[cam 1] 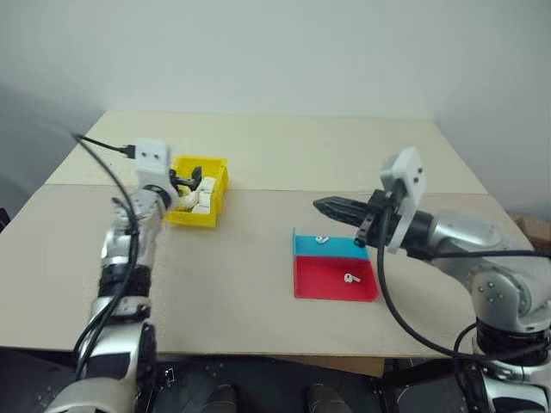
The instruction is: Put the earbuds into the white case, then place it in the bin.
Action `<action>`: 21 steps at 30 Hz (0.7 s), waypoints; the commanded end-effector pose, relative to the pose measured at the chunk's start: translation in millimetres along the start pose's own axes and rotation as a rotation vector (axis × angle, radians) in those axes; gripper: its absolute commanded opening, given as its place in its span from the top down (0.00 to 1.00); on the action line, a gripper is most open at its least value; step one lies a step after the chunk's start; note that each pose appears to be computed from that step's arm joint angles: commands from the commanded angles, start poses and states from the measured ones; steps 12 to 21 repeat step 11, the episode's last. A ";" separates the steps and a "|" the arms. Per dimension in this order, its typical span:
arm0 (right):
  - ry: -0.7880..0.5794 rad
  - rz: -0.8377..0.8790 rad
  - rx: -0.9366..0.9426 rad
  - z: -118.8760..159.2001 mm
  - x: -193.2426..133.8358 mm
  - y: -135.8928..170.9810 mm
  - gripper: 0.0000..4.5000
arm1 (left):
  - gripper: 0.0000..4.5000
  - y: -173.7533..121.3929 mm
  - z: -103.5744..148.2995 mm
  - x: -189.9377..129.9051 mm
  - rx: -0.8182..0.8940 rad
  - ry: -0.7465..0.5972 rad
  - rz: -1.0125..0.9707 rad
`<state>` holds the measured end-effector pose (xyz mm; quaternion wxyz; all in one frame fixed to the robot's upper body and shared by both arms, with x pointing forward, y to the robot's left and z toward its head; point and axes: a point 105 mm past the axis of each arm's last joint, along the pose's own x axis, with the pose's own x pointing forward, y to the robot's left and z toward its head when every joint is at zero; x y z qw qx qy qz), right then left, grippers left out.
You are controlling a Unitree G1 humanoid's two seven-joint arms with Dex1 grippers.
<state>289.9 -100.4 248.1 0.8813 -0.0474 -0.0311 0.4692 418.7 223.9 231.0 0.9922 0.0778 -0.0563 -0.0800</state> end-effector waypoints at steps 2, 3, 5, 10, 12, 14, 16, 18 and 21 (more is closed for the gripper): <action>-0.068 -0.056 -0.078 3.8 -16.4 -3.6 1.00 | 0.00 -30.5 56.9 -63.8 0.102 -0.177 -0.322; -0.054 -0.057 -0.091 -0.7 -19.8 -4.0 1.00 | 0.00 -37.5 60.4 -80.2 0.137 -0.209 -0.368; -0.025 -0.043 -0.108 -7.7 -25.4 -3.9 1.00 | 0.00 -45.9 63.3 -104.2 0.187 -0.257 -0.401; 0.022 -0.014 -0.109 -16.7 -40.8 -3.5 1.00 | 0.00 -69.2 43.4 -155.3 0.134 -0.054 -0.678; 0.031 -0.008 -0.113 -17.6 -43.8 -2.6 1.00 | 0.00 -72.0 42.3 -161.9 0.115 -0.037 -0.700; 0.031 -0.008 -0.113 -17.6 -43.8 -2.6 1.00 | 0.00 -72.0 42.3 -161.9 0.115 -0.037 -0.700; 0.031 -0.008 -0.113 -17.6 -43.8 -2.6 1.00 | 0.00 -72.0 42.3 -161.9 0.115 -0.037 -0.700; 0.031 -0.008 -0.113 -17.6 -43.8 -2.6 1.00 | 0.00 -72.0 42.3 -161.9 0.115 -0.037 -0.700; 0.031 -0.008 -0.113 -17.6 -43.8 -2.6 1.00 | 0.00 -72.0 42.3 -161.9 0.115 -0.037 -0.700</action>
